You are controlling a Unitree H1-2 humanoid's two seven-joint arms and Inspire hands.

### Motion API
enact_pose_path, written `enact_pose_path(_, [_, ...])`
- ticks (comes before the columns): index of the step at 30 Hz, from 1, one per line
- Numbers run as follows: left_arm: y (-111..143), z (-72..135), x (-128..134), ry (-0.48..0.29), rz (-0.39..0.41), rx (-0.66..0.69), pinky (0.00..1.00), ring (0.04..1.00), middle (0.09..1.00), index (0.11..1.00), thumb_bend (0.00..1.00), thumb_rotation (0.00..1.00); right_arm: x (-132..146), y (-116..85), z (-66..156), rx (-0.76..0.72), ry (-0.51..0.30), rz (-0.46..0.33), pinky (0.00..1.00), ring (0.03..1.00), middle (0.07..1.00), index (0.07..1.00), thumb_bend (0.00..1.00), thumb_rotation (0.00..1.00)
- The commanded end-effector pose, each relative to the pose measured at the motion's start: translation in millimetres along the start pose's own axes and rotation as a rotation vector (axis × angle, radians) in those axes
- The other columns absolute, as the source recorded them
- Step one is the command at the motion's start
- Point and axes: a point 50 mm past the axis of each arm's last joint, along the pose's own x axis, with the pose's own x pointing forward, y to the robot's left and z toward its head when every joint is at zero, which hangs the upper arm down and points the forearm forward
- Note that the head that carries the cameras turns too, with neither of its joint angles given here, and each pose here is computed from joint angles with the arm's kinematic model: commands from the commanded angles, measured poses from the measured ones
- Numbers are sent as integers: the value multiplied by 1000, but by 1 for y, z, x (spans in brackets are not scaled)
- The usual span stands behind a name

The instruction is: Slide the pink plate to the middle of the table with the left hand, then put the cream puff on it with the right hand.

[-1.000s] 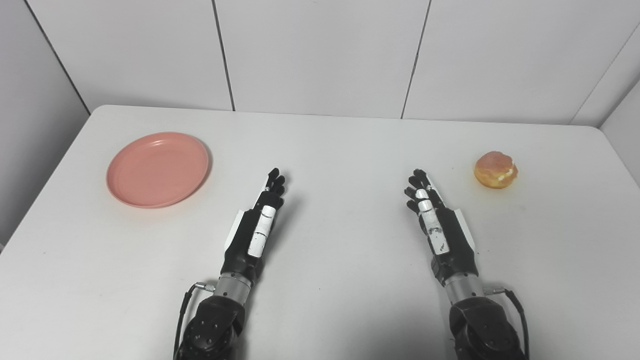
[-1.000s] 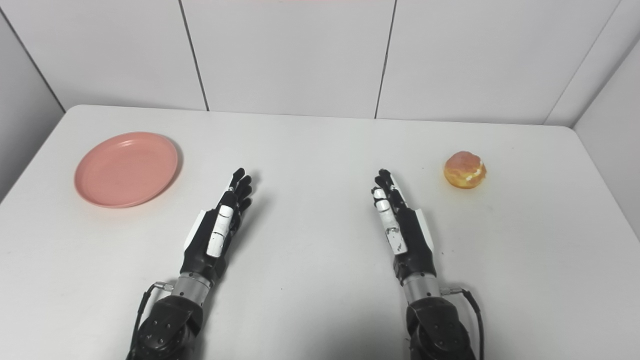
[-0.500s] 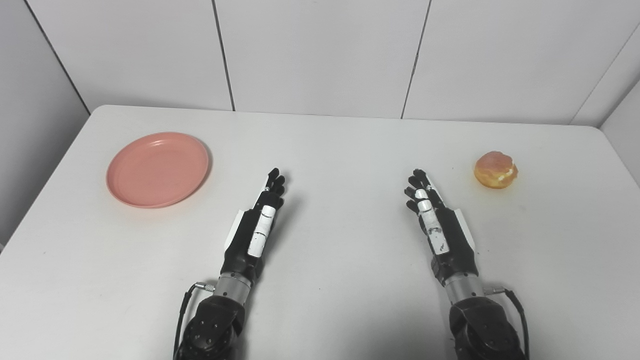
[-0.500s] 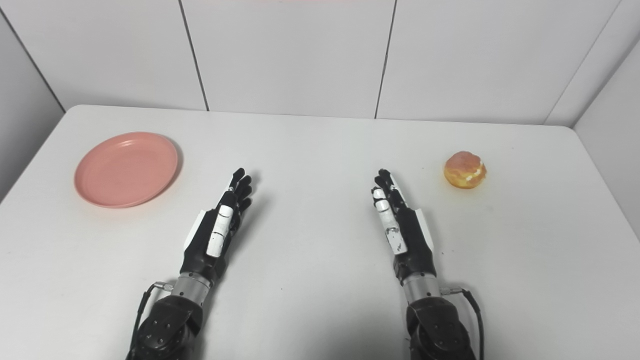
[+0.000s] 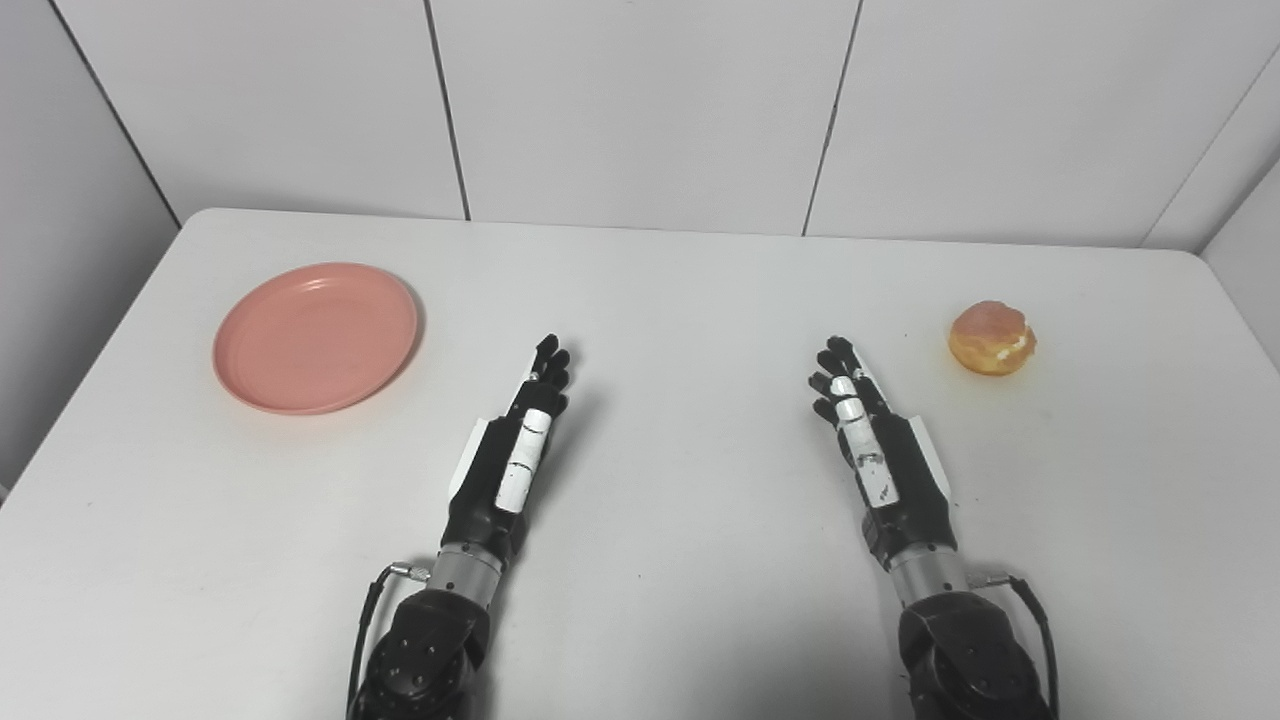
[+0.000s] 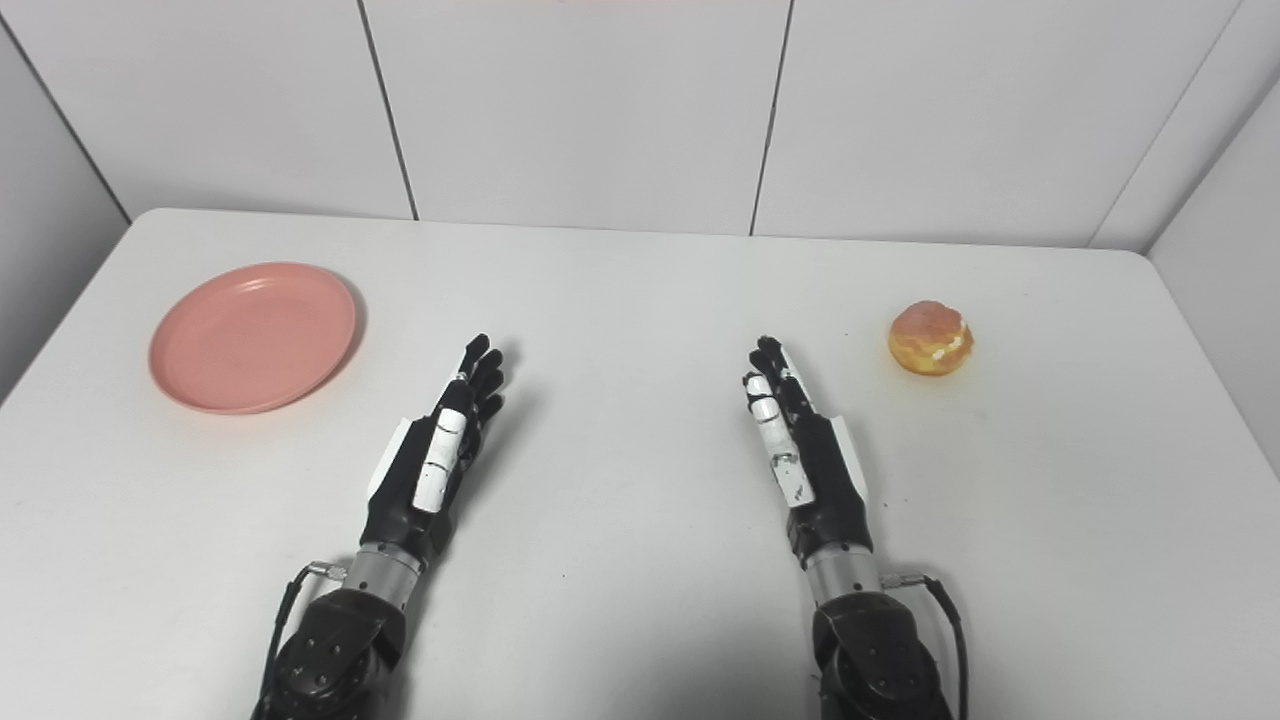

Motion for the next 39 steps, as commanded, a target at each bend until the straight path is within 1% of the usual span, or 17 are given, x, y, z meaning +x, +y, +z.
enact_pose_path(1, [0,-4,-2,12,-3,2,992,1000,1000,1000,662,1000,7,1,17,0,-78,16,942,935,947,953,513,926])
enact_pose_path(6, [-10,-6,-6,6,-6,6,993,993,999,1000,664,1000,2,-7,12,0,-75,15,947,938,955,965,500,928])
enact_pose_path(8, [-16,-6,-6,-11,1,-6,983,988,993,999,631,1000,-1,-12,11,4,-67,0,942,934,950,959,509,923])
enact_pose_path(10, [-24,-7,-5,-29,16,-23,959,971,976,980,568,979,-4,-18,9,13,-62,-12,920,914,934,938,517,886])
enact_pose_path(11, [-28,-7,-4,-35,22,-28,937,964,970,974,524,969,-5,-20,9,17,-60,-14,928,916,934,938,508,878])
enact_pose_path(12, [-33,-8,-4,-23,14,-20,930,962,968,972,509,966,-7,-24,8,12,-60,-10,930,916,934,939,504,875])
enact_pose_path(13, [-36,-8,-3,-14,8,-14,945,975,980,982,548,986,-8,-26,8,9,-59,-7,939,921,937,944,514,880])
enact_pose_path(14, [-40,-7,-3,1,-2,-2,950,980,984,986,561,993,-9,-29,7,11,-60,-8,942,923,939,946,517,882])
enact_pose_path(16, [-45,-7,-2,17,-9,7,984,998,998,997,630,997,-10,-35,5,15,-65,-1,960,932,947,954,507,858])
enact_pose_path(18, [-51,-8,-1,28,-7,2,992,999,1000,996,650,994,-10,-38,2,28,-63,15,972,941,954,961,508,859])
enact_pose_path(21, [-55,-9,-1,40,-3,-2,1000,1000,1000,998,695,994,-9,-40,0,34,-52,25,997,961,969,972,537,879])
enact_pose_path(25, [-56,-10,-1,57,7,9,1000,1000,1000,995,723,996,-11,-42,-1,33,-60,27,1000,967,975,973,517,893])
enact_pose_path(30, [-55,-11,0,46,11,7,1000,1000,1000,993,696,997,-11,-41,-2,26,-72,28,999,966,974,971,498,896])
enact_pose_path(34, [-54,-10,2,45,20,0,1000,1000,1000,989,699,987,-11,-42,-2,27,-71,38,1000,976,983,984,497,912])
enact_pose_path(37, [-52,-11,4,35,22,4,1000,1000,1000,989,691,997,-10,-42,-3,22,-75,37,1000,976,980,983,495,918])
enact_pose_path(38, [-52,-10,4,21,29,-9,1000,1000,1000,990,691,998,-10,-43,-4,18,-77,31,1000,976,979,982,494,920])
enact_pose_path(39, [-51,-10,4,10,36,-18,1000,997,993,985,660,983,-10,-43,-4,16,-78,28,998,970,977,979,476,914])
